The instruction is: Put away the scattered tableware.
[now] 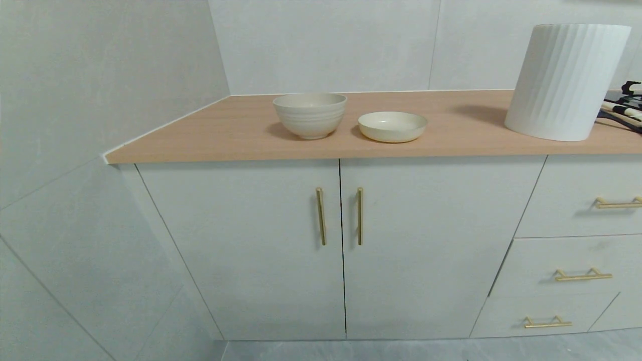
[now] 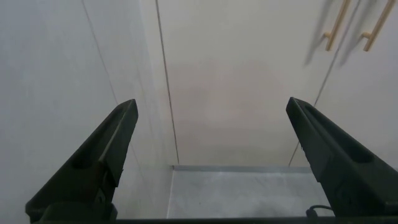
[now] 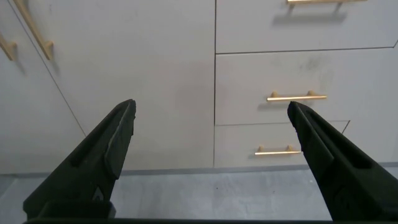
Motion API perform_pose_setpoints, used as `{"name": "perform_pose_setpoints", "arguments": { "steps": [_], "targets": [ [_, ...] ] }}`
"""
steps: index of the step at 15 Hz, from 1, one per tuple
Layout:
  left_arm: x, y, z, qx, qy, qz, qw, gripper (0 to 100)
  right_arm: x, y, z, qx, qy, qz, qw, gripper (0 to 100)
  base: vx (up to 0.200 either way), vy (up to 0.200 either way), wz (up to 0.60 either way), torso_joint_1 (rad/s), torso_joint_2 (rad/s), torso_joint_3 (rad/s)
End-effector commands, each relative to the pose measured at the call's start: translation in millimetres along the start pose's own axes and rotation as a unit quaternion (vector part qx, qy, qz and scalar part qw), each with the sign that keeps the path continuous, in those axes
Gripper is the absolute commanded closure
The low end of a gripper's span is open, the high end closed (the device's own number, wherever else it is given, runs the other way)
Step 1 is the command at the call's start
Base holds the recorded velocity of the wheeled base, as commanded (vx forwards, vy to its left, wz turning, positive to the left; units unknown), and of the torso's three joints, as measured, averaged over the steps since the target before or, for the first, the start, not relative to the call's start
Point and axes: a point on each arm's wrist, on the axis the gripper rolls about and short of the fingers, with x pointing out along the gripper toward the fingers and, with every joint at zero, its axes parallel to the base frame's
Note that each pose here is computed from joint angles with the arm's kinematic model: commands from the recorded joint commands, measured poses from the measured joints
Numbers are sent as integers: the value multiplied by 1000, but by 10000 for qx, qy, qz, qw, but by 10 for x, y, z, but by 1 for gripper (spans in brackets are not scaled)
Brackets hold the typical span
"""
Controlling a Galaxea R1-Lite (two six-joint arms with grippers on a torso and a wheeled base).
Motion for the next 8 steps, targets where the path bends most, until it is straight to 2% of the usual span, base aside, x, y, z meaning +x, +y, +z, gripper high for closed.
{"name": "perform_pose_setpoints", "arguments": {
  "steps": [1,8],
  "targets": [
    [1,0,0,-1,6,3,10000,0,1,0,1,-1,4,1,10000,0,0,0,0,-12,56,46],
    [0,0,0,-1,-2,3,10000,0,1,1,-1,-9,12,24,10000,0,0,0,0,0,0,0]
  ]
}}
